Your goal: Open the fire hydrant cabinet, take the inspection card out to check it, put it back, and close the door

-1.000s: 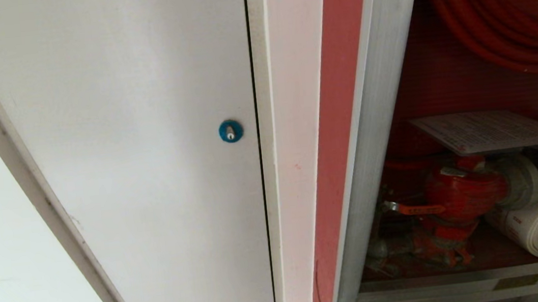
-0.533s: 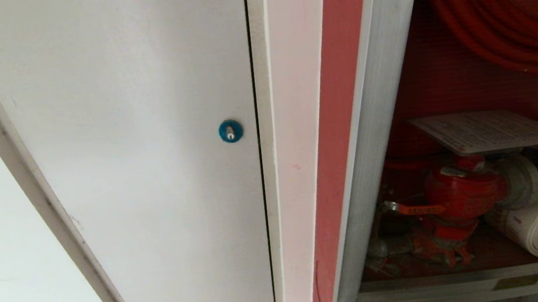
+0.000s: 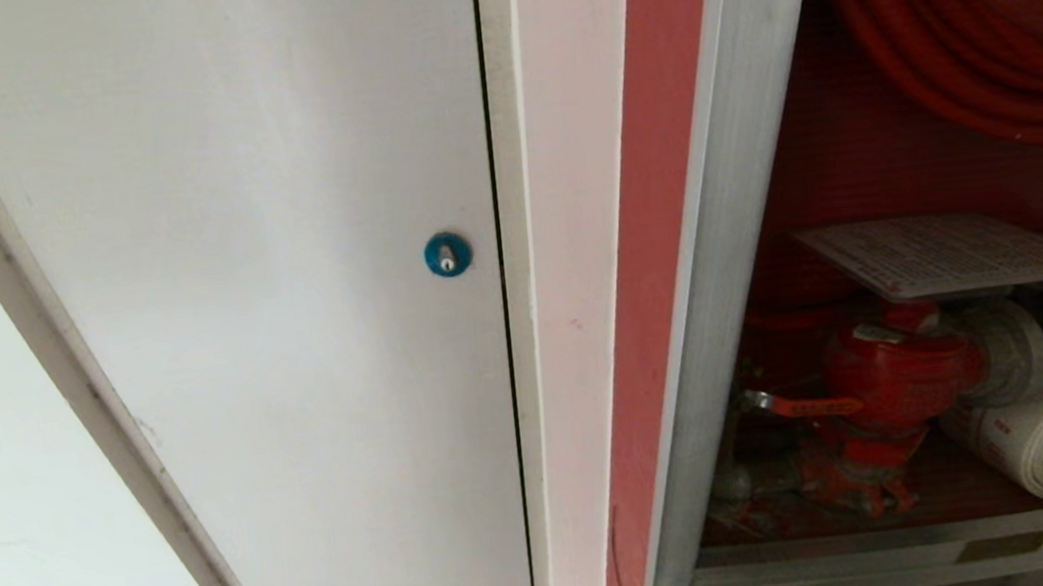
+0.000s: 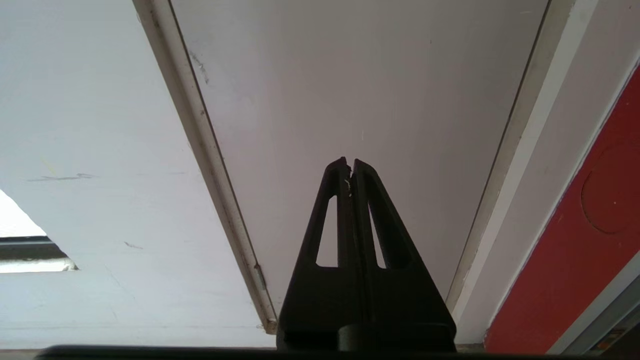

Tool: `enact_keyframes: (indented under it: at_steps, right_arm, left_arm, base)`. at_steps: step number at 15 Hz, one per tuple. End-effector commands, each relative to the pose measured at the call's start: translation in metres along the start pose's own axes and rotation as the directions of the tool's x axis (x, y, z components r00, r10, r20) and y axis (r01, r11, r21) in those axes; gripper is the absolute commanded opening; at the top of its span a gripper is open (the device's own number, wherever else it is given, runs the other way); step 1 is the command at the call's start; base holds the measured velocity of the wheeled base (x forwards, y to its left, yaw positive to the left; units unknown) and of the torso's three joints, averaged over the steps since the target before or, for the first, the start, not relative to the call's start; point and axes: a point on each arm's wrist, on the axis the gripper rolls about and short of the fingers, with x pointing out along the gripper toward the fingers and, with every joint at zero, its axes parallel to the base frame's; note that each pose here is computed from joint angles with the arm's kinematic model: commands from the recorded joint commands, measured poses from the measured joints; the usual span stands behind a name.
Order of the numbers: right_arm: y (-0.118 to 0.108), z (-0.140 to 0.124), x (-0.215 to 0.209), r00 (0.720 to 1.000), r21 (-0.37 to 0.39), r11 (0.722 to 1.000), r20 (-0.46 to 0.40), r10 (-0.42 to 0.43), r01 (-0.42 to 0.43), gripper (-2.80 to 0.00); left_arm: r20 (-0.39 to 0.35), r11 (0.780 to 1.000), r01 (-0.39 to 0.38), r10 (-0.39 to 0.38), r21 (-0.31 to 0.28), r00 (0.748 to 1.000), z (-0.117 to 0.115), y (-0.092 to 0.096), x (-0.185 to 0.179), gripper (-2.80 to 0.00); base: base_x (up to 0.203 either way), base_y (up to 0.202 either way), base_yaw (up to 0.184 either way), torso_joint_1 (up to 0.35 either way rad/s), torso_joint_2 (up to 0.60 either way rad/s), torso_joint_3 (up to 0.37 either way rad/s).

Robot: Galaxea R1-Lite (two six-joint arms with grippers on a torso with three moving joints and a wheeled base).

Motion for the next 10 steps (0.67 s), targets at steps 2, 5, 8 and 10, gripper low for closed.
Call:
enact_keyframes:
  at_steps: [2,5,8,10]
  right_arm:
    - [0.009,-0.003,-0.009,1.000,0.162,0.987,0.001,0.000,0.000,-2.80]
    - [0.018,-0.005,-0.020,1.000,0.373,0.928,0.023,-0.009,0.000,-2.80]
    - [0.022,-0.005,-0.022,0.999,0.631,0.775,0.054,-0.005,-0.030,-2.80]
    - [0.023,-0.005,-0.025,0.997,0.783,0.619,0.078,-0.011,-0.054,-2.80]
  left_arm:
    - [-0.007,1.000,0.000,0.000,0.000,1.000,-0.002,0.000,0.001,-2.80]
    - [-0.006,1.000,0.001,-0.001,-0.001,1.000,-0.002,0.000,0.000,-2.80]
    - [-0.007,1.000,-0.001,0.001,0.000,1.000,-0.002,0.000,0.001,-2.80]
    - [-0.007,1.000,0.001,-0.001,0.000,1.000,-0.002,0.000,0.001,-2.80]
  base:
    - [0.000,0.000,0.000,0.000,0.00,0.000]
    - [0.000,0.000,0.000,0.000,0.00,0.000]
    - [0.000,0.000,0.000,0.000,0.00,0.000]
    - [0.000,0.000,0.000,0.000,0.00,0.000]
